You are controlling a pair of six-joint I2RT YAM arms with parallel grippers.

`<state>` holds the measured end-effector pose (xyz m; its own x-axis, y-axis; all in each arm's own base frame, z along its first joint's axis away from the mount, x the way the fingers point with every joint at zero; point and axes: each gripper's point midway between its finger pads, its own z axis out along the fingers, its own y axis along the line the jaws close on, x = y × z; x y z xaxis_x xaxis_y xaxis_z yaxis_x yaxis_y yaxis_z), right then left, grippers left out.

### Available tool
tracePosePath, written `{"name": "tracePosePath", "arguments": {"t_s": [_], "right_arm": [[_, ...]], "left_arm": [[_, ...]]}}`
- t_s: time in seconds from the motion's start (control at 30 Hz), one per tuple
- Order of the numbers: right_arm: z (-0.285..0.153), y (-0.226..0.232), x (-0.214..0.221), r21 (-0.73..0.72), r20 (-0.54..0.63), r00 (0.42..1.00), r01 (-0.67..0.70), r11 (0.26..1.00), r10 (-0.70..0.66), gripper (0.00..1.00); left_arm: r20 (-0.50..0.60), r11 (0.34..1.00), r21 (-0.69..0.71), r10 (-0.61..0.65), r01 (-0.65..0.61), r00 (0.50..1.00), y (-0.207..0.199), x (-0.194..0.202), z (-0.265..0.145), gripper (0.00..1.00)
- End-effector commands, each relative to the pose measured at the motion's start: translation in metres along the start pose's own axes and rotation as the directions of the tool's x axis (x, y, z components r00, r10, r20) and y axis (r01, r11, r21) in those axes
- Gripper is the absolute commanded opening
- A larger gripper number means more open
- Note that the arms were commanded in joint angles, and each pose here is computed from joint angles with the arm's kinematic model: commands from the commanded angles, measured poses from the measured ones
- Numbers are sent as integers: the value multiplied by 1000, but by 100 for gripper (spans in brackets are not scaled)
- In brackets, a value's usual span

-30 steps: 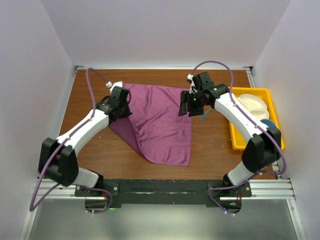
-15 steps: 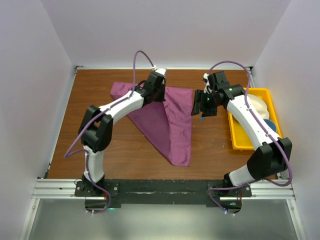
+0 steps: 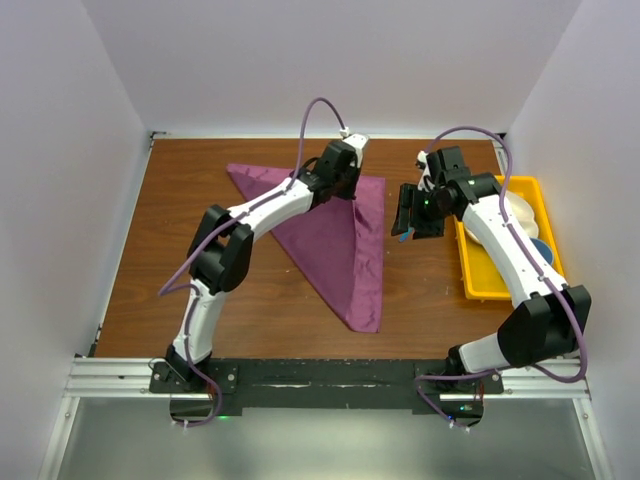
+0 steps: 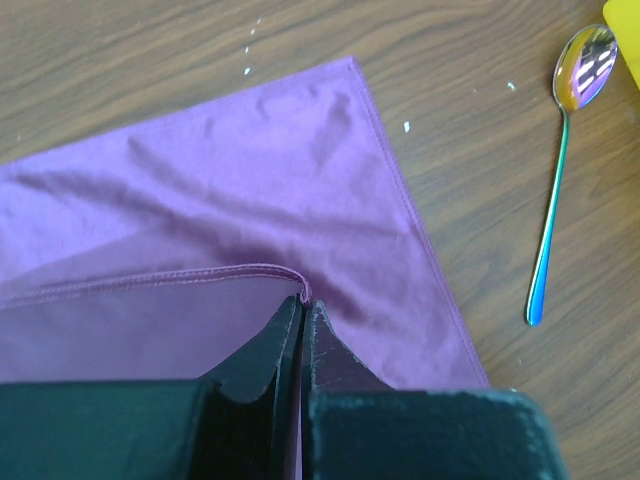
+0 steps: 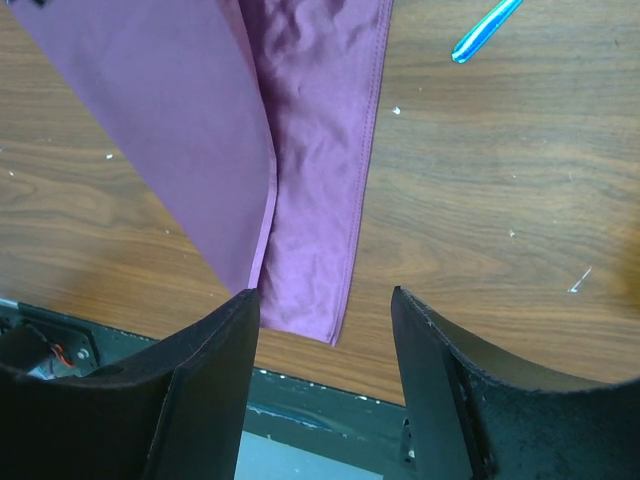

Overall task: Fold the napkin, place the utensils inside, and roll it up
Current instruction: Fold the napkin

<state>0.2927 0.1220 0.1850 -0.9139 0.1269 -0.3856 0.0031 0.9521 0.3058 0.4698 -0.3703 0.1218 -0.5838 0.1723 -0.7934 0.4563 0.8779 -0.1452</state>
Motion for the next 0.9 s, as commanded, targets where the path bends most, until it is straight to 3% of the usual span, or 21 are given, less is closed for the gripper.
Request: {"name": "tracePosePath", "arguments": {"t_s": [0.0,0.87], "right_arm": [[-5,-3,7,0,-10,1000,16,1000,-16,59],[3,-7,18,2,-50,999,7,1000,-7,59]], "left_arm": [[114,998,38,42,-47,993,-15,-39,2,0],[209,997,62,38,-52,977,-29,-64,42,0]]}}
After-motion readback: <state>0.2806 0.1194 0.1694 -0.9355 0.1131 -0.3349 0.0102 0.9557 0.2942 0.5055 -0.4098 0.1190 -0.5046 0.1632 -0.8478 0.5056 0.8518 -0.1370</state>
